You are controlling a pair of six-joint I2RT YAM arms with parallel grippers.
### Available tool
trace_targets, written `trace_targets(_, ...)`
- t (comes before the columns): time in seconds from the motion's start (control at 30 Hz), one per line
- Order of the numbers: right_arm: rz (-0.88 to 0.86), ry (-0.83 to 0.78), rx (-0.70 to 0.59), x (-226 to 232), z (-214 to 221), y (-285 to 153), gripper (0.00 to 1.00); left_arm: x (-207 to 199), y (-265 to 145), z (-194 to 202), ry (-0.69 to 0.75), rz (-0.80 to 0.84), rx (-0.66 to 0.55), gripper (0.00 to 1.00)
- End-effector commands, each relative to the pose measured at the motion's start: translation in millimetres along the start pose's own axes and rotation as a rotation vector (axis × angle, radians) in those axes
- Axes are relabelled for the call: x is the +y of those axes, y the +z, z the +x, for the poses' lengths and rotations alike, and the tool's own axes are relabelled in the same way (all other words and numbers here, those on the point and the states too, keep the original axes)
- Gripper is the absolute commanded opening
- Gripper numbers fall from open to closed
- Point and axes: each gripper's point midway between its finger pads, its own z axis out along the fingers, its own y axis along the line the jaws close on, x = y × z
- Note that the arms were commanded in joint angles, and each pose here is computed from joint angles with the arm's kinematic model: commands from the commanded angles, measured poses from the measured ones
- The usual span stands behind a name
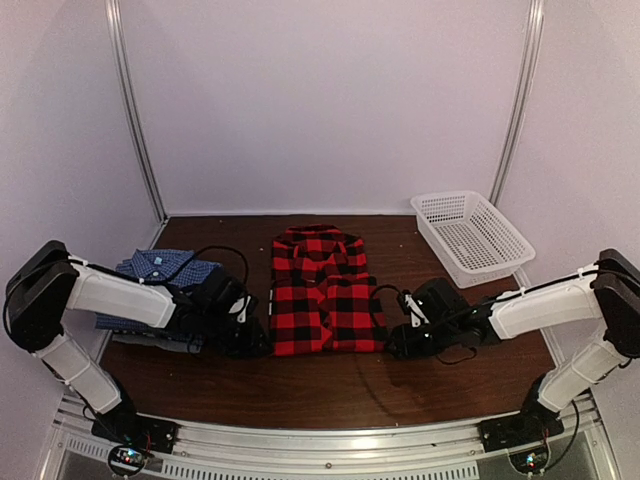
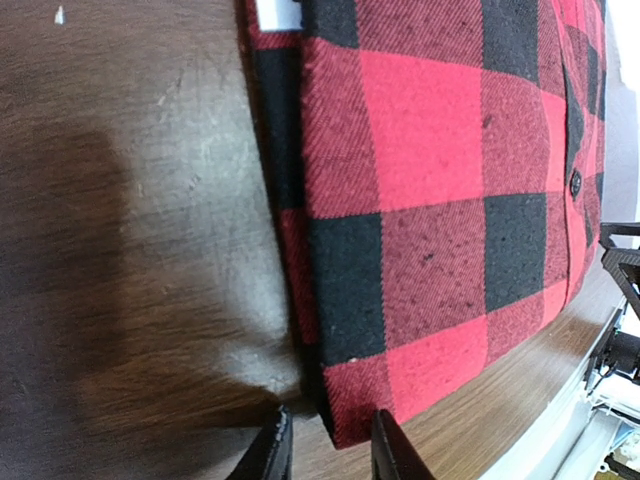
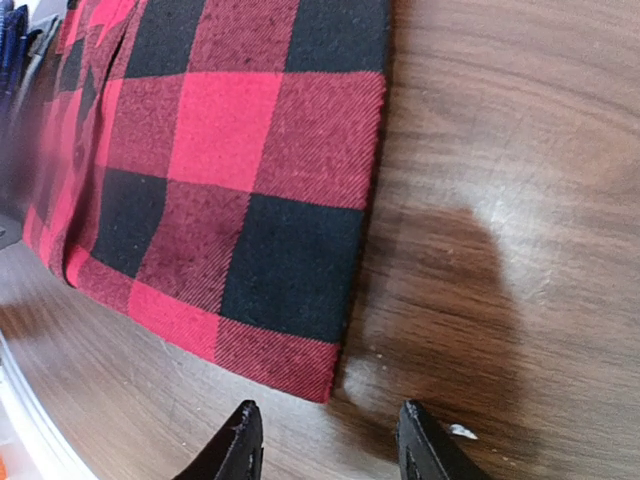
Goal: Fold and stack the long sleeve shirts
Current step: Pick up the 2/3-rectangle-folded shirt from the center of the board.
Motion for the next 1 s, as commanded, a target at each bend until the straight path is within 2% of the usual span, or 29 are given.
trace_targets(0.0,-0.138,0.040,-0.025,18,-6,-1,0.48,-15,-3,-3,0.008,0.073,-0.030,0.30)
trace_targets(0.57,-0.212,0.116,0.010,14,5,16,0.39,-12,9,2,-0.024,0.099,-0.024,0.32)
trace_targets(0.83,-0.225,0.120,0.008,16,5,16,0.30,-13,11,0,-0.039,0.096,-0.029,0.17)
trace_targets(0.97,-0.229,0.121,-0.006,17,1,16,0.18,-14,10,0,-0.041,0.095,-0.029,0.07)
